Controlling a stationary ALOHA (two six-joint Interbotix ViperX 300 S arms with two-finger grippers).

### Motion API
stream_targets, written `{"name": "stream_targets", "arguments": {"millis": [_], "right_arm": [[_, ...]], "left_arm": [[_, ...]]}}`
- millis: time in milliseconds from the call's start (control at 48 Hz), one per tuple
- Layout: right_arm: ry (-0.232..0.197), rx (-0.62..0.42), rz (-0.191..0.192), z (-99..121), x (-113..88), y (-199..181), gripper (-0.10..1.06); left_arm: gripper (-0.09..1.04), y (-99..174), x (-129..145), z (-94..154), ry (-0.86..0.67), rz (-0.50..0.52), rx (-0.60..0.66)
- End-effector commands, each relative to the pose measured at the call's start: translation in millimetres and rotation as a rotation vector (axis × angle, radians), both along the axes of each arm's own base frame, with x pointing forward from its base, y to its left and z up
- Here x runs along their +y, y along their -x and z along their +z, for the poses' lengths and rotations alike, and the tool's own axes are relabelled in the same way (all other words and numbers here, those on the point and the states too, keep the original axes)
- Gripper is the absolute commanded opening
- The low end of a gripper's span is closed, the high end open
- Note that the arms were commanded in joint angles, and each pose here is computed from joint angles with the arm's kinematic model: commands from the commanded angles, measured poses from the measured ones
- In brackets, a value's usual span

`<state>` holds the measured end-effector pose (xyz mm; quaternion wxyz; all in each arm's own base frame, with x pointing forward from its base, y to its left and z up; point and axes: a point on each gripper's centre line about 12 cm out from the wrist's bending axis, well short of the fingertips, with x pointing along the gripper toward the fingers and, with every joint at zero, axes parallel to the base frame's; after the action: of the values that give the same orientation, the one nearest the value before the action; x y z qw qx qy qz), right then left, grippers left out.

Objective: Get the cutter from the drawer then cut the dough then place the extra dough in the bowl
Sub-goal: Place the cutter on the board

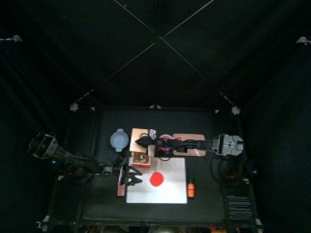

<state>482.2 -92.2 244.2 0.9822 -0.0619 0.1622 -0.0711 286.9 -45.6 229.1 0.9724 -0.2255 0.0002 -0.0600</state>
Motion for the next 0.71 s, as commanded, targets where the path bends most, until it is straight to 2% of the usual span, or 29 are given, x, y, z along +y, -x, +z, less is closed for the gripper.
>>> {"name": "stream_targets", "arguments": {"millis": [21,83,188,354,417,708], "right_arm": [[-0.048,-0.051,0.001,33.8,15.8,8.6,-0.02],[-0.079,-0.003,0.006,26.2,25.1,11.2,0.04],[-0.124,0.098,0.015,12.6,40.9,15.2,0.23],[-0.149,0.18,0.01,3.0,45.1,16.6,0.6],[-0.152,0.2,0.009,-3.0,45.1,15.9,0.7],[-0.16,0.306,-0.007,-41.6,39.6,7.7,0.72]], "left_arm": [[0.97,5.4,14.5,12.0,-0.101,0.05,-0.064],[0.97,12.6,21.8,13.0,-0.172,0.079,-0.077],[0.97,28.4,27.6,18.9,-0.285,0.105,-0.121],[0.97,44.3,29.7,26.0,-0.344,0.121,-0.168],[0.97,46.3,30.0,23.8,-0.347,0.121,-0.164],[0.97,48.9,29.2,18.8,-0.368,0.11,-0.154]]}}
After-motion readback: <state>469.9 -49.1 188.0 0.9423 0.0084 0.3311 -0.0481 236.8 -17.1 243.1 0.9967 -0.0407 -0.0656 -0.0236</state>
